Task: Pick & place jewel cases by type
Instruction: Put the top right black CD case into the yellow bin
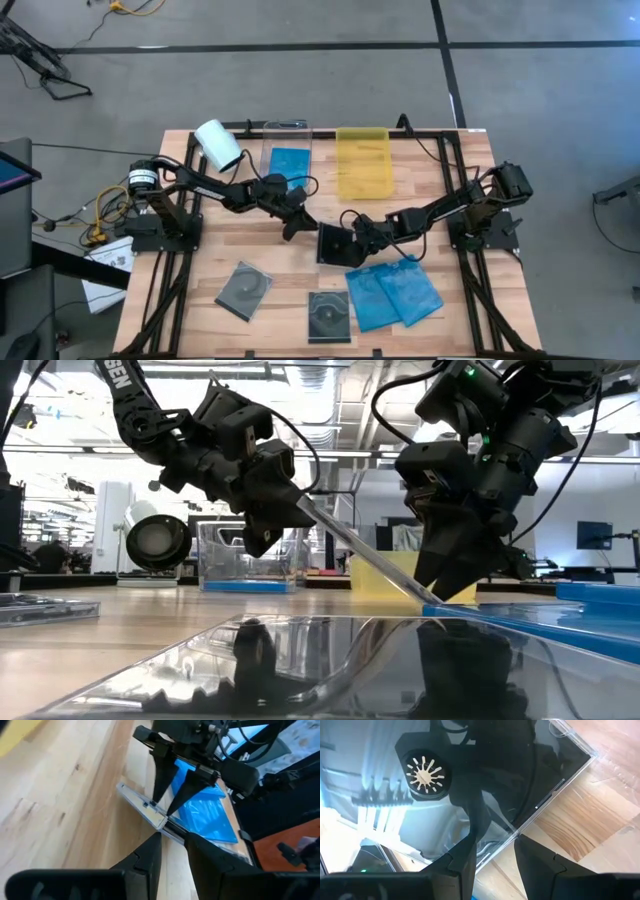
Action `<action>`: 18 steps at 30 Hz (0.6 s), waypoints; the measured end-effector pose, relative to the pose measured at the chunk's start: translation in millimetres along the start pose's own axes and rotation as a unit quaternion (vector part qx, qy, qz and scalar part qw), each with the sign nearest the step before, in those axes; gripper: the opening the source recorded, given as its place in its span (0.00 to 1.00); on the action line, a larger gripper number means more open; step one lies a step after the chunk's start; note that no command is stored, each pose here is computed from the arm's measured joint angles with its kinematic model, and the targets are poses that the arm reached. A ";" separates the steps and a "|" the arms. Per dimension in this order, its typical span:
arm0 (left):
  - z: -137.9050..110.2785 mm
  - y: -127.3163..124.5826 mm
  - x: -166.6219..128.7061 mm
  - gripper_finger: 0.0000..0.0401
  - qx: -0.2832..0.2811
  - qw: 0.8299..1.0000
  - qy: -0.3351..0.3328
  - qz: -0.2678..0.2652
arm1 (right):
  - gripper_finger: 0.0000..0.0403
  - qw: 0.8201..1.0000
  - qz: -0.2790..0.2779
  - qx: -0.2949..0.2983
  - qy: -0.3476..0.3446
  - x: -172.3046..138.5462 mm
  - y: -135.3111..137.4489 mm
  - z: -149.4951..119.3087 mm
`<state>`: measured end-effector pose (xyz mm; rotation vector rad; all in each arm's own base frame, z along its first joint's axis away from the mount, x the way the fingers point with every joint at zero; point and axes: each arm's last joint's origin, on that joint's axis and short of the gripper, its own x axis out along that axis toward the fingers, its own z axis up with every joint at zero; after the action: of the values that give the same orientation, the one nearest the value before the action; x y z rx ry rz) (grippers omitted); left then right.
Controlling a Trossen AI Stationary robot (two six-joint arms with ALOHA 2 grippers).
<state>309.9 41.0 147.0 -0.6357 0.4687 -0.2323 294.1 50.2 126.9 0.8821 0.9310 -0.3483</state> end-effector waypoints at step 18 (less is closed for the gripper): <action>-0.1 -1.7 0.0 0.22 -0.030 0.999 0.006 -0.022 | 0.30 0.999 0.008 0.012 -0.032 -0.3 3.3 4.4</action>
<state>309.8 39.6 148.0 -0.7040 0.4755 -0.2659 298.4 48.7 130.1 0.8948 0.8621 -0.3713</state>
